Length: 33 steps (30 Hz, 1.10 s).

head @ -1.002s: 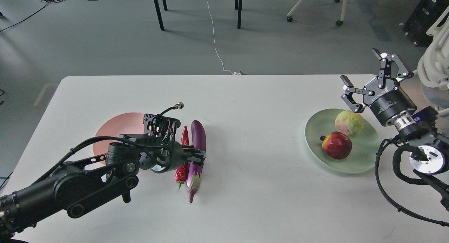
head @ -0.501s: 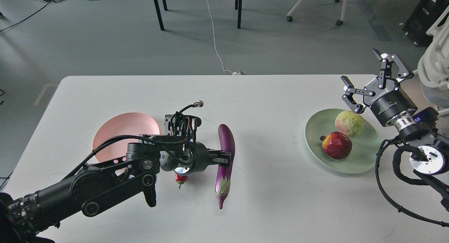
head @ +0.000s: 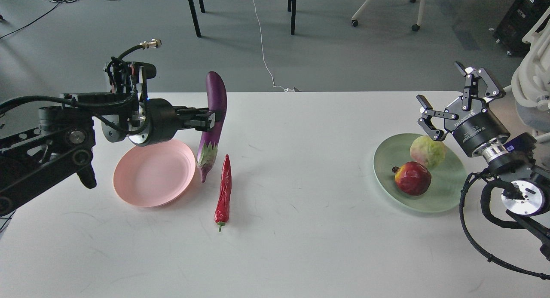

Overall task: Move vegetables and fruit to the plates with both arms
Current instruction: 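Lift the eggplant and lower it onto the pink plate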

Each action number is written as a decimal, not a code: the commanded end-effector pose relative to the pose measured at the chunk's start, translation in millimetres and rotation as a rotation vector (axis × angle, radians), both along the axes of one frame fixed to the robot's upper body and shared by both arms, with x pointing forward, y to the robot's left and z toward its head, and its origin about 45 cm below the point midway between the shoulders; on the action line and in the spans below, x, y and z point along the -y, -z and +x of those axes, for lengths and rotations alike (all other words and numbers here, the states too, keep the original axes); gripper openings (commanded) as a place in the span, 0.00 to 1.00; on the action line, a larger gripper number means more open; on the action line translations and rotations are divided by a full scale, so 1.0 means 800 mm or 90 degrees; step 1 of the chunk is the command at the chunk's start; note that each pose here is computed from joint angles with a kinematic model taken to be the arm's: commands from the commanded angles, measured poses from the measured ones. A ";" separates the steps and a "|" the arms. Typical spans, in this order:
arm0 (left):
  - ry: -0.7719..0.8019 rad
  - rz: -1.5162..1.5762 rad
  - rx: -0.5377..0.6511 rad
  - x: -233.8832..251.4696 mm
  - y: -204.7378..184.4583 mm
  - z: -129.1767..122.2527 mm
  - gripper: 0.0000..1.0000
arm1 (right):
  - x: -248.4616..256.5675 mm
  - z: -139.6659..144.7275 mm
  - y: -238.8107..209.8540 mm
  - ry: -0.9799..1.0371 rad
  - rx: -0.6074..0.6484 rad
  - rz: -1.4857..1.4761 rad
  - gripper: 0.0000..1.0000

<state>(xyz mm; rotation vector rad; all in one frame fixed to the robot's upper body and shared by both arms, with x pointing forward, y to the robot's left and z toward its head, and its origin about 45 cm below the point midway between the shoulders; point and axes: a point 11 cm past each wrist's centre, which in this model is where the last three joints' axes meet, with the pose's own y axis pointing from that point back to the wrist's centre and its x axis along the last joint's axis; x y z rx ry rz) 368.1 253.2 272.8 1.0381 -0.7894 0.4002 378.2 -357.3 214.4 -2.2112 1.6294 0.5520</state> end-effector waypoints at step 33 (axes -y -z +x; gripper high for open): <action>-0.016 0.198 -0.098 -0.163 0.102 -0.037 0.18 | 0.003 -0.005 0.005 0.001 -0.007 -0.003 0.98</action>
